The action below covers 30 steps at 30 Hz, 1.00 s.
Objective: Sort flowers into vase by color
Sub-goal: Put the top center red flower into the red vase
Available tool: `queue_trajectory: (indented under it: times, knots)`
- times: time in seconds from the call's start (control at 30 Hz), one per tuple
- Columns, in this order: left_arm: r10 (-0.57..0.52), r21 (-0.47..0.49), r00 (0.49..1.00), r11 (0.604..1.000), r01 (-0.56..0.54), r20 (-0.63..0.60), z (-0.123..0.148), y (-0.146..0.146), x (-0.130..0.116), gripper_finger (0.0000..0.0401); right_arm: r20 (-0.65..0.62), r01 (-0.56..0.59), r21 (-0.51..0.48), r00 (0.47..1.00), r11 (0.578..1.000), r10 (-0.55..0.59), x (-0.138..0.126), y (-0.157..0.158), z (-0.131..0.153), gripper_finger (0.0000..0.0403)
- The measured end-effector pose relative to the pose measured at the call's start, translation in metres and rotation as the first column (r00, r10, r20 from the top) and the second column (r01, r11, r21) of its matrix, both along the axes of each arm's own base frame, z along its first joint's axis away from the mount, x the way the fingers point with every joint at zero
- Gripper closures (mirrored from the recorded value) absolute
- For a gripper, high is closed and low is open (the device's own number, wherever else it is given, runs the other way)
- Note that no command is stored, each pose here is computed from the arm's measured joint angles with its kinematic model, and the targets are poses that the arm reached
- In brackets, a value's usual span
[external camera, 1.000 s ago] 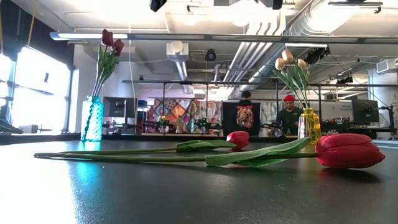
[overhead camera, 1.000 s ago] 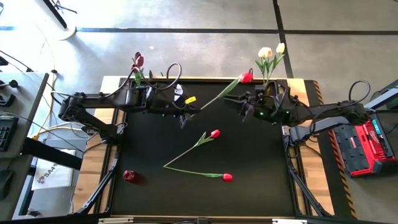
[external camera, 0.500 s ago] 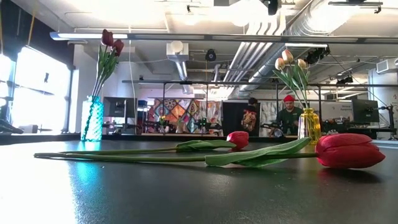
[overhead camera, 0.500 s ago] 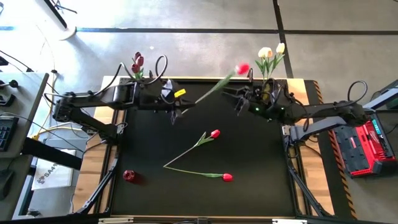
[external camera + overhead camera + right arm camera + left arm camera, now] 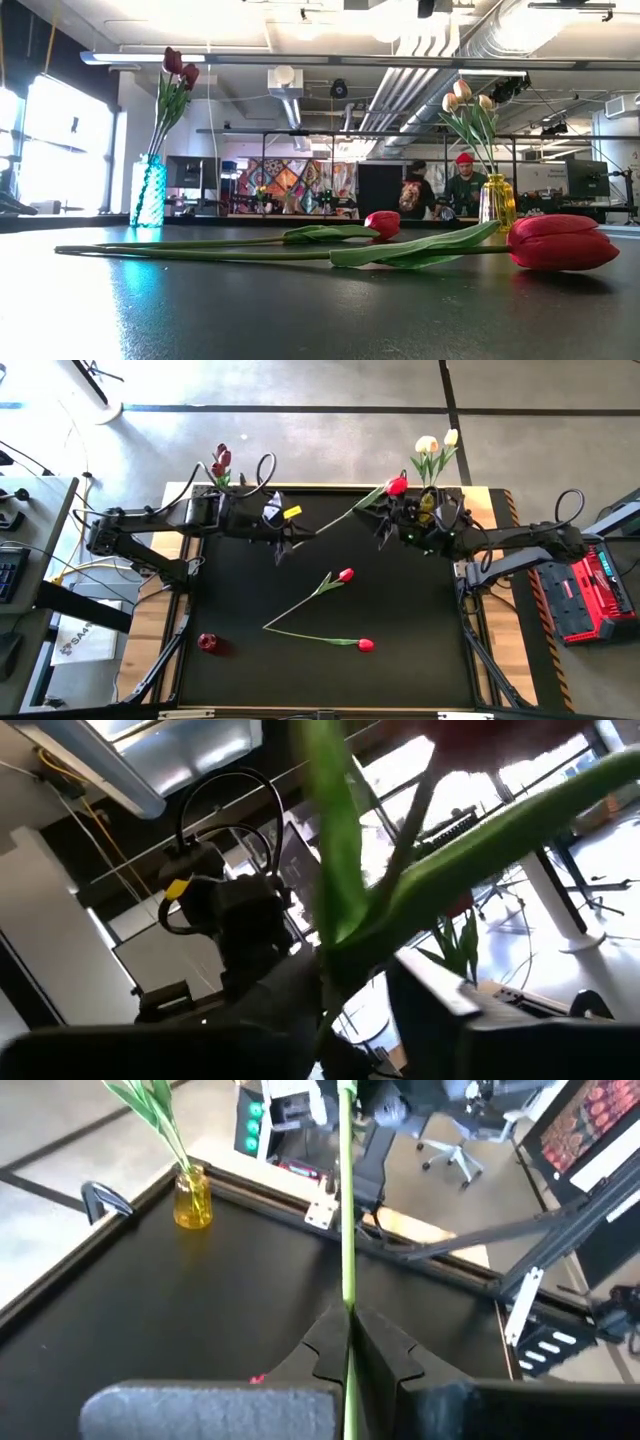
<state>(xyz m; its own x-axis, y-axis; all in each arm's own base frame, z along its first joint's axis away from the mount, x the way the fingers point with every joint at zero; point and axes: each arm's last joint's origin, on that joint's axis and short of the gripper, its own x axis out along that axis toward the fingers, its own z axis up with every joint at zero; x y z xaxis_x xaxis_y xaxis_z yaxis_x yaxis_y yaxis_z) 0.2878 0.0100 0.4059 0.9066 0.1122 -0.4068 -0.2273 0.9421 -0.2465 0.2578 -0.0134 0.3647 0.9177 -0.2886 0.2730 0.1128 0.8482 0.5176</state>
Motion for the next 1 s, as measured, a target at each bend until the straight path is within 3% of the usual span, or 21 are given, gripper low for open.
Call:
queue_trajectory:
  times: [0.17,0.5,0.7,0.8,1.0]
  knots:
    - [-0.015,-0.022,0.997,1.000,0.013,-0.081,-0.014,0.000,0.009,0.0398,-0.056,0.007,-0.027,0.998,1.000,-0.008,0.001,0.000,-0.004,0.0391]
    - [-0.046,-0.015,0.995,0.999,0.045,-0.092,-0.025,-0.001,0.025,0.0332,-0.314,-0.010,-0.011,0.950,1.000,0.006,0.004,0.000,-0.030,0.0396]
    - [-0.110,-0.018,0.993,0.994,0.110,-0.036,-0.029,0.005,0.040,0.0300,-0.265,-0.107,-0.044,0.960,0.993,0.092,0.005,0.004,-0.024,0.0400]
    - [-0.150,-0.061,0.988,0.987,0.148,-0.022,-0.036,0.009,0.050,0.0297,-0.253,-0.143,-0.062,0.959,0.988,0.123,0.005,0.005,-0.022,0.0401]
    - [-0.141,-0.043,0.990,0.989,0.141,0.009,-0.043,0.010,0.065,0.0298,-0.263,-0.187,-0.060,0.951,0.981,0.165,0.005,0.006,-0.023,0.0402]
